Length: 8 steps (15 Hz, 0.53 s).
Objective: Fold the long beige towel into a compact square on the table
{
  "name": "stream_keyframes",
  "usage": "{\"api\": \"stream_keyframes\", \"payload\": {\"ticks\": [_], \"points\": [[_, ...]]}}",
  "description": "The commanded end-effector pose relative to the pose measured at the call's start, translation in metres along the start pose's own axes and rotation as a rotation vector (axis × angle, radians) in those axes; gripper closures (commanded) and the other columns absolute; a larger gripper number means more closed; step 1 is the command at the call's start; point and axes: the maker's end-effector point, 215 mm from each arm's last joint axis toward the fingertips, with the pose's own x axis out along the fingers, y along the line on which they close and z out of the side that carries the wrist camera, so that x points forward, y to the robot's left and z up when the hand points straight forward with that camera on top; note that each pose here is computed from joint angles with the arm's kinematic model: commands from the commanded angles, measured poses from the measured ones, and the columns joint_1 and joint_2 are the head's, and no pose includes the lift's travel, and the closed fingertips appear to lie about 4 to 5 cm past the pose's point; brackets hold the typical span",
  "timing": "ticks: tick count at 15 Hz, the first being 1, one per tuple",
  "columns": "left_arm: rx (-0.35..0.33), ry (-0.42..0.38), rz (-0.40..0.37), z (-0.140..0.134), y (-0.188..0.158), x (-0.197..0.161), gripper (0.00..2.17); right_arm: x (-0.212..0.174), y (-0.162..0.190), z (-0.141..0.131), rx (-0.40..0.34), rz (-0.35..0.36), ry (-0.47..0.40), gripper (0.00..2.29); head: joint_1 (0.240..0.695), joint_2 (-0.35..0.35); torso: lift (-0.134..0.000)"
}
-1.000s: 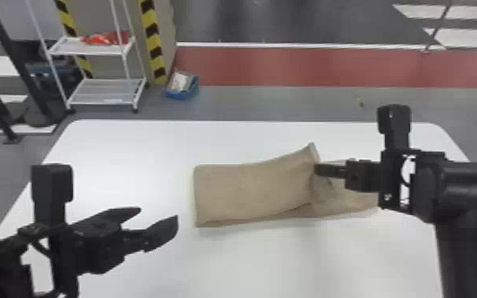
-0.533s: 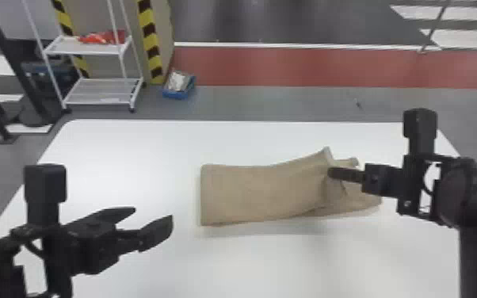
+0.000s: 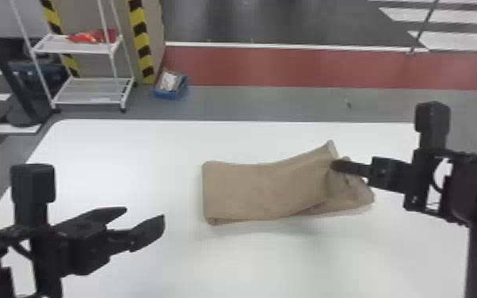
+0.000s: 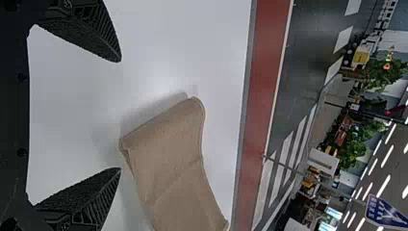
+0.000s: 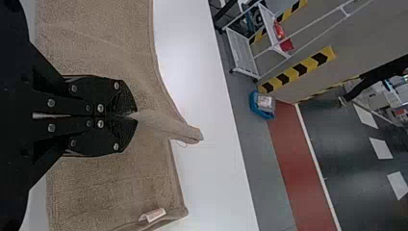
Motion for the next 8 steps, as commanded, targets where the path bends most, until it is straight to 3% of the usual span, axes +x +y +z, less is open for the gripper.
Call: {"api": "stream_keyframes", "payload": {"ticks": [1, 5, 7, 8], "points": [[0.005, 0.003, -0.010, -0.001, -0.006, 0.003, 0.07, 0.018, -0.015, -0.014, 0.012, -0.010, 0.017, 1.20, 0.695, -0.065, -0.124], [0.000, 0.012, 0.004, -0.006, -0.001, 0.002, 0.07, 0.014, -0.008, 0.002, 0.002, 0.008, -0.010, 1.20, 0.695, -0.081, -0.124], [-0.002, 0.013, 0.006, -0.007, 0.000, 0.001, 0.07, -0.015, -0.015, 0.020, 0.048, -0.002, -0.052, 1.20, 0.695, -0.076, -0.124], [-0.004, 0.015, 0.005, -0.008, 0.000, 0.002, 0.07, -0.018, -0.019, 0.014, 0.075, 0.001, -0.038, 1.20, 0.695, -0.078, -0.124]]}}
